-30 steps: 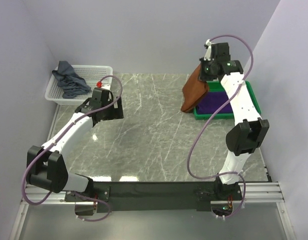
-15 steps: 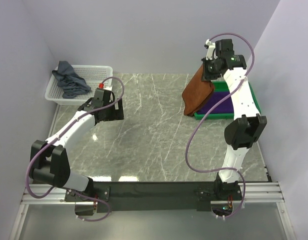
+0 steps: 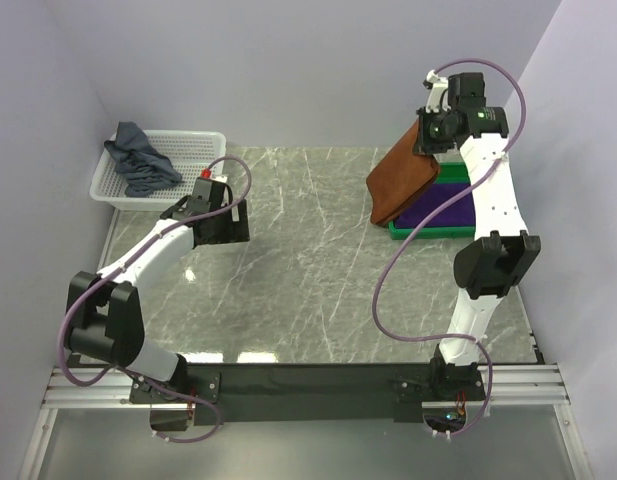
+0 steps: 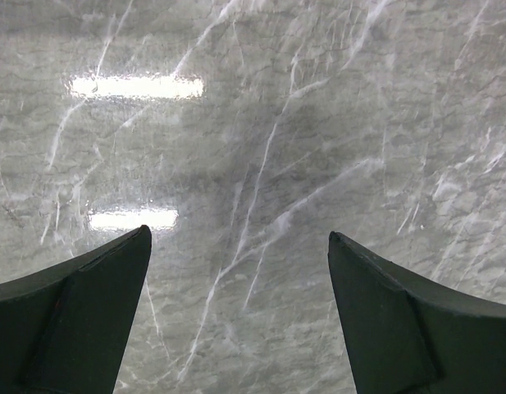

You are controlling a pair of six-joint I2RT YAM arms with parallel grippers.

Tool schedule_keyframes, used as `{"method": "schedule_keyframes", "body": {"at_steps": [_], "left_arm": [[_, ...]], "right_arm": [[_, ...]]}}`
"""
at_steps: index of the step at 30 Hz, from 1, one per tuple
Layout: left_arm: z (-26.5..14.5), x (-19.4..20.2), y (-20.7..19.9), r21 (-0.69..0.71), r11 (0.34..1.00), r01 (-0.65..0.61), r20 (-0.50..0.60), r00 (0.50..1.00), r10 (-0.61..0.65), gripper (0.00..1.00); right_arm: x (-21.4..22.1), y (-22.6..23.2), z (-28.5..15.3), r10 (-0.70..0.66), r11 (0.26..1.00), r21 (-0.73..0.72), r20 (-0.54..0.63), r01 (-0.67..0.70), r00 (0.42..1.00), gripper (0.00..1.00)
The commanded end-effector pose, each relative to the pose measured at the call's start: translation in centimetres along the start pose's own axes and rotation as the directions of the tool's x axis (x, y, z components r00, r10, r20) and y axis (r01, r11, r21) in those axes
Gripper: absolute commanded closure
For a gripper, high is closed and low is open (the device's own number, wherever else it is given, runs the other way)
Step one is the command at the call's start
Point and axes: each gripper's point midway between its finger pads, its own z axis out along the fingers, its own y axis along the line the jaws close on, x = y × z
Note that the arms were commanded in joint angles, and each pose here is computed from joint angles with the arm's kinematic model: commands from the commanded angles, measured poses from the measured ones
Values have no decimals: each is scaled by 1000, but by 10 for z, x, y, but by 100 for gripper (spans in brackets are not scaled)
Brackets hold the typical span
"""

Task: Fold and stack the towels
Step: Neatly place the folded towel into the bin

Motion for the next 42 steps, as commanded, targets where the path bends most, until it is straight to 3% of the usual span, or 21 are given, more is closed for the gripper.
{"method": "schedule_keyframes", "body": {"at_steps": [1, 42], "left_arm": [[1, -3, -4, 20, 1000, -4, 2, 1000, 3, 6], [18, 10, -2, 7, 1000, -5, -68, 998, 5, 7]], "right_arm": [[-34, 3, -40, -46, 999, 1, 135, 46, 990, 100], [-14, -29, -61, -113, 994, 15, 89, 112, 990, 100]]}}
